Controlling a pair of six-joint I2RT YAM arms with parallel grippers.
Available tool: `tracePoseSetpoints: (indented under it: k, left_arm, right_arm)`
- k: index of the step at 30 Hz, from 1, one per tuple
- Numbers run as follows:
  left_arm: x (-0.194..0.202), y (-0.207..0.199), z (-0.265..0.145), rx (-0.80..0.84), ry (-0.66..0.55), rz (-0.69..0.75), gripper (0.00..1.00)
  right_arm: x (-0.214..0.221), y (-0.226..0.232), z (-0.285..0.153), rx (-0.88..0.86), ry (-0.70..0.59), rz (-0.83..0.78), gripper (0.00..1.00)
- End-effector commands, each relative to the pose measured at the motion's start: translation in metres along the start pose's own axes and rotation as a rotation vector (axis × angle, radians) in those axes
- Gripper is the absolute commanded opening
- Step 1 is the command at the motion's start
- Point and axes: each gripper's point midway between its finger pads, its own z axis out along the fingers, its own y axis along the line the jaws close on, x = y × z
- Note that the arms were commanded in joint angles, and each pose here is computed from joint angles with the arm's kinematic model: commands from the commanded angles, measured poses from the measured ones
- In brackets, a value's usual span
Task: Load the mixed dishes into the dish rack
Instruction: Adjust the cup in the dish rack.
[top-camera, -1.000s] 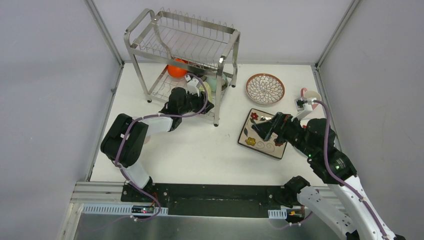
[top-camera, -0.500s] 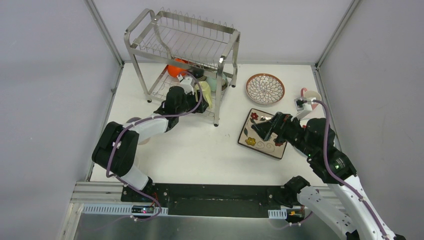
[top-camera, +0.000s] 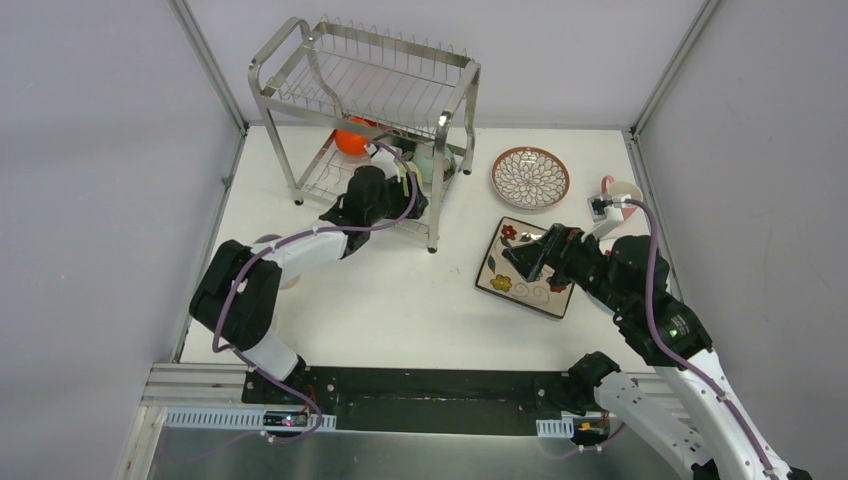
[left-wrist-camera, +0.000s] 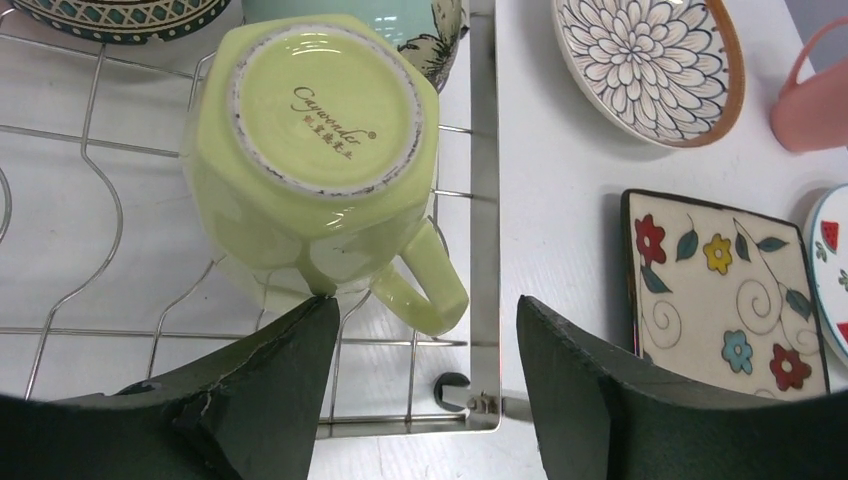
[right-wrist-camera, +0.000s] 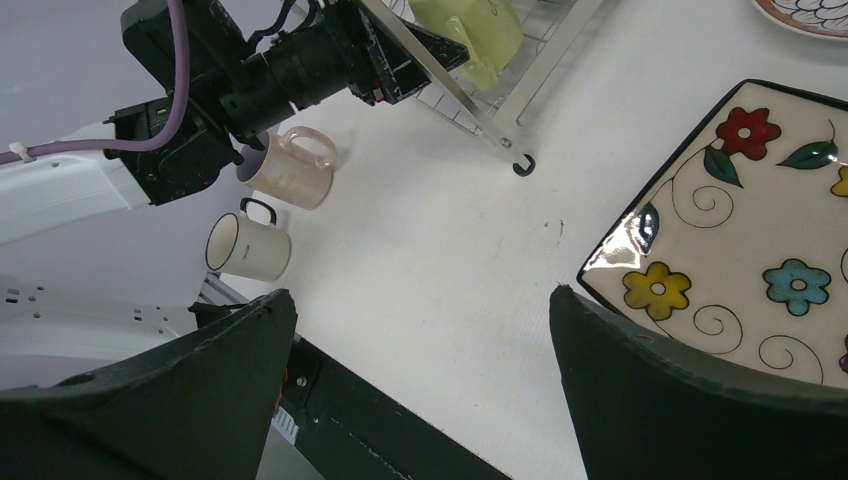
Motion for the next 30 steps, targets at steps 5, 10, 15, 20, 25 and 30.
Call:
tracePoseSetpoints:
  k: [5,10,15,20,25,30]
  left_arm:
    - [-0.023,0.002,0.022,-0.134,-0.072,0.014,0.65]
    - [-0.02,0.002,0.032,-0.186,-0.061,0.056,0.6]
    - [-0.018,0.008,0.036,-0.252,-0.063,0.086,0.56]
    - [-0.017,0.014,0.031,-0.281,-0.063,0.104,0.45]
    - [-0.016,0.013,0.019,-0.261,-0.059,0.129,0.37]
    - [-0.019,0.018,0.001,-0.277,-0.07,0.171,0.32]
  right_arm:
    - [-0.01,0.007,-0.003,-0.024,-0.039,-0.011,1.0]
    - [-0.01,0.005,-0.003,-0.018,-0.044,-0.016,1.0]
    - [-0.01,0.005,-0.002,-0.019,-0.042,-0.019,1.0]
    - [-0.01,0.004,-0.002,-0.014,-0.042,-0.026,1.0]
    - [-0.01,0.002,-0.002,-0.007,-0.045,-0.032,1.0]
    - [-0.009,0.002,-0.001,-0.006,-0.044,-0.035,1.0]
